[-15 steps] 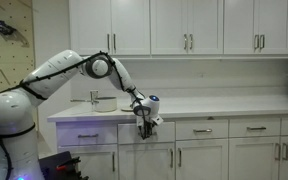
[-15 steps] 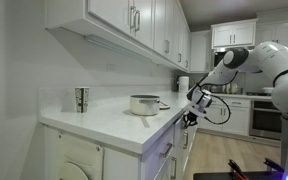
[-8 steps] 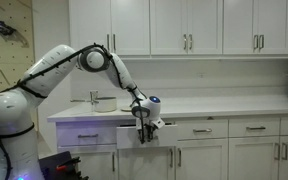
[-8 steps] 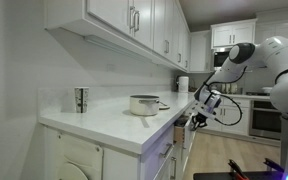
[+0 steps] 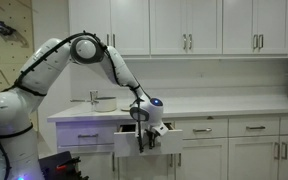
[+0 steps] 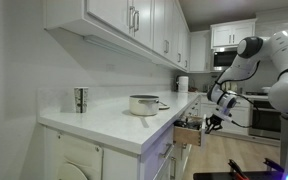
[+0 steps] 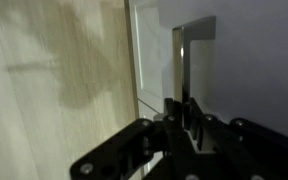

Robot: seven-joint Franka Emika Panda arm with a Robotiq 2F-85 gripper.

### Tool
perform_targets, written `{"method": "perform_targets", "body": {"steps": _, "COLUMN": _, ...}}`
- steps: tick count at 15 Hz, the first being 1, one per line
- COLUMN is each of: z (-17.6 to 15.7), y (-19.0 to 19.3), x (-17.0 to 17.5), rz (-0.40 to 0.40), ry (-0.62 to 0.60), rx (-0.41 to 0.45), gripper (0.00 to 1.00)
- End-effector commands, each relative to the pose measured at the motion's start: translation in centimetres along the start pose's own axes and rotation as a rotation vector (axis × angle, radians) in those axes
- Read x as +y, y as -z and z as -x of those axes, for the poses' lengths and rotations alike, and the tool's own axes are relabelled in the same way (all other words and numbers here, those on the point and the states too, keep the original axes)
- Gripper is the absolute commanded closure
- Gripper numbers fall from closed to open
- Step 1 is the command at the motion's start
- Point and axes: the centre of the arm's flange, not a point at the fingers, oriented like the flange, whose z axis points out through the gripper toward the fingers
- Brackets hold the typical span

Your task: Open and close the second drawer on the left

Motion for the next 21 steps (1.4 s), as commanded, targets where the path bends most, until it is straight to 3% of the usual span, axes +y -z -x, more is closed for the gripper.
{"method": "perform_targets", "body": {"steps": 1, "z": -0.5, "y": 1.7, "x": 2.2, "rz": 0.051, "ry": -0.101, "rx": 0.082, "gripper": 0.96}}
{"method": "perform_targets", "body": {"steps": 21, "z": 1.3, "y": 5.9, "x": 11.0, "rz": 0.029, "ry": -0.193, "rx": 0.146, "gripper": 0.96}}
